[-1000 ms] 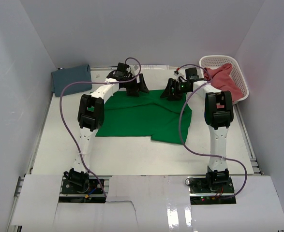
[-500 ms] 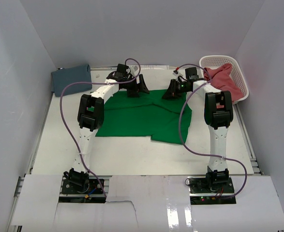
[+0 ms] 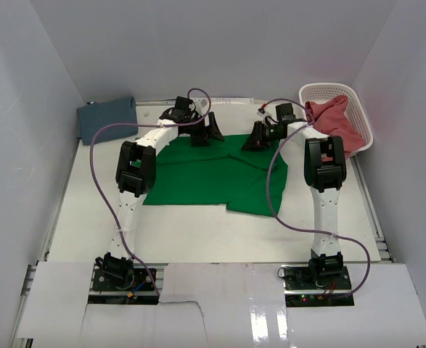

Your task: Fold and stack the t-shirts

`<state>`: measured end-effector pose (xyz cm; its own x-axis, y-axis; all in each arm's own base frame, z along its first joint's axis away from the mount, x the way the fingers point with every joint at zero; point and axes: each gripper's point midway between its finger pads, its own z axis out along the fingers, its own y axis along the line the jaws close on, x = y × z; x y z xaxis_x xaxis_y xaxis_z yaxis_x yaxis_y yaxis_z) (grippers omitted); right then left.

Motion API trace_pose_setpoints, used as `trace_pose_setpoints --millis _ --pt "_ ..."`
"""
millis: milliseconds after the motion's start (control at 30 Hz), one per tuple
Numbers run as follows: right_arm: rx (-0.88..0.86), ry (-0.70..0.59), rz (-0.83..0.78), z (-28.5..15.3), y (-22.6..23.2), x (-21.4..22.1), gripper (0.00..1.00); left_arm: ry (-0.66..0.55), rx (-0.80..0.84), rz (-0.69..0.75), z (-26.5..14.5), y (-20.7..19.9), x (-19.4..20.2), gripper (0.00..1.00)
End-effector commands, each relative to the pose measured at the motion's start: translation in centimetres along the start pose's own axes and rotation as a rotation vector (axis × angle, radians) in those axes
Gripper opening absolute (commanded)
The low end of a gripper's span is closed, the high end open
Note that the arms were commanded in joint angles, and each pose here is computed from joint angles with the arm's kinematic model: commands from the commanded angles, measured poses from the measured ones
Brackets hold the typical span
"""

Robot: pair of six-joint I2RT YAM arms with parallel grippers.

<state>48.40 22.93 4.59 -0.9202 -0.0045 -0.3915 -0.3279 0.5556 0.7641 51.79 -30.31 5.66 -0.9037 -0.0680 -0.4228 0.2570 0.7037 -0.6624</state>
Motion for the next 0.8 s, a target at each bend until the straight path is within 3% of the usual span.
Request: trace_pose_setpoints --millis 0,67,467,767 --pt "-0.031 0.009 -0.025 0.3 1.0 -0.3 0.13 -0.020 0.002 0.037 -2.0 -1.7 -0.8 0.93" --pt "-0.043 0.021 -0.027 0.5 1.4 0.0 0.08 -0.018 -0.003 0.039 -2.1 -1.7 -0.8 0.93" --pt "-0.101 0.067 -0.050 -1.1 6.9 2.4 0.08 -0.009 -0.012 0.032 -2.3 -1.5 -0.3 0.93" --pt "-0.107 0.125 -0.021 -2.2 10.2 7.0 0.08 -0.002 -0.018 0.027 -2.3 -1.3 0.1 0.92"
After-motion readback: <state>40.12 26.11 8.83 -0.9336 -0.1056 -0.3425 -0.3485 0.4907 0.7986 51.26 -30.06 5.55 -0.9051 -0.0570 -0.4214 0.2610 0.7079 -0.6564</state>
